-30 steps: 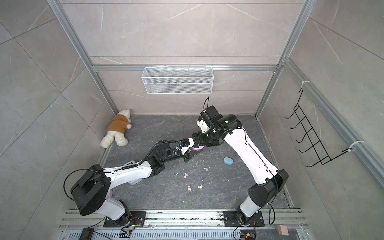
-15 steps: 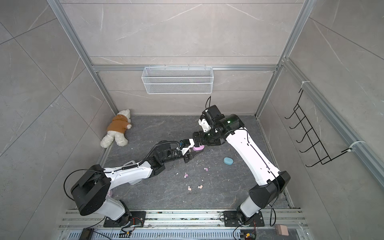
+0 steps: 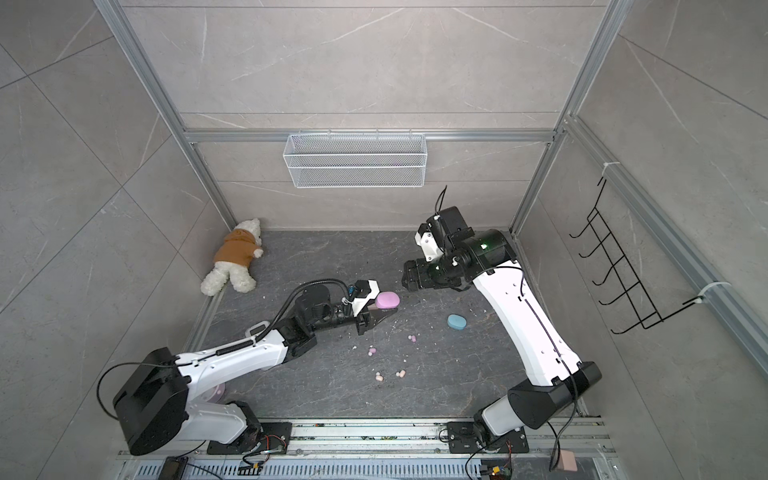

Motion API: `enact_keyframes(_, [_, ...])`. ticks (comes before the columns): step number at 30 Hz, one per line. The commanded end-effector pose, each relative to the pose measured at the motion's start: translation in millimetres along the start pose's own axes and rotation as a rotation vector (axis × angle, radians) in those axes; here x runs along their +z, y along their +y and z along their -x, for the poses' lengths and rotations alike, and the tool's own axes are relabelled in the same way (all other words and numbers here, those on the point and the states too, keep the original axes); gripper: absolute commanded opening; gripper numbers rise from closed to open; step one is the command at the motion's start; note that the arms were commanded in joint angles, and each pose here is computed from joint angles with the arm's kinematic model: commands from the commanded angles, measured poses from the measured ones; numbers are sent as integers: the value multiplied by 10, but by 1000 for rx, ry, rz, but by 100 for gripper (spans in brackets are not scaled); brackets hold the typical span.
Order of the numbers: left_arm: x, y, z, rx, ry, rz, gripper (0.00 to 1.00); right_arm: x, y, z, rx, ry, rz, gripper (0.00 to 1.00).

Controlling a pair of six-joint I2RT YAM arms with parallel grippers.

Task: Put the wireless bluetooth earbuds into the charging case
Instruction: 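Open the right gripper off the pink case and move it to the lid, then flip the pink case lid open with the right gripper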

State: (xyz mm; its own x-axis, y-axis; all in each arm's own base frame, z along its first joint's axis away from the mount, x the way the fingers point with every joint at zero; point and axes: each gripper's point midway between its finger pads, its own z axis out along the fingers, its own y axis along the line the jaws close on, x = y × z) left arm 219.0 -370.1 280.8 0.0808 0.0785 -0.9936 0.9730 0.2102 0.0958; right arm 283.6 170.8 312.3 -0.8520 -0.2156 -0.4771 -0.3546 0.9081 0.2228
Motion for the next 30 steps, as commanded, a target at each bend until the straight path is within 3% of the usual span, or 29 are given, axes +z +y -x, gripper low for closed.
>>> enact_keyframes(1, [-145, -154, 247, -48, 2, -78, 11, -243, -29, -123, -166, -54, -22, 84])
enact_keyframes(11, [-373, -175, 296, -178, 56, -202, 10, -495, 592, -282, -584, -331, 200, 80])
enact_keyframes(23, [-386, -257, 324, -165, 69, -259, 10, -203, 946, -312, -778, -295, 200, 78])
enact_keyframes(30, [-391, -278, 328, -164, 69, -271, 10, -74, 999, -342, -807, -262, 190, 77])
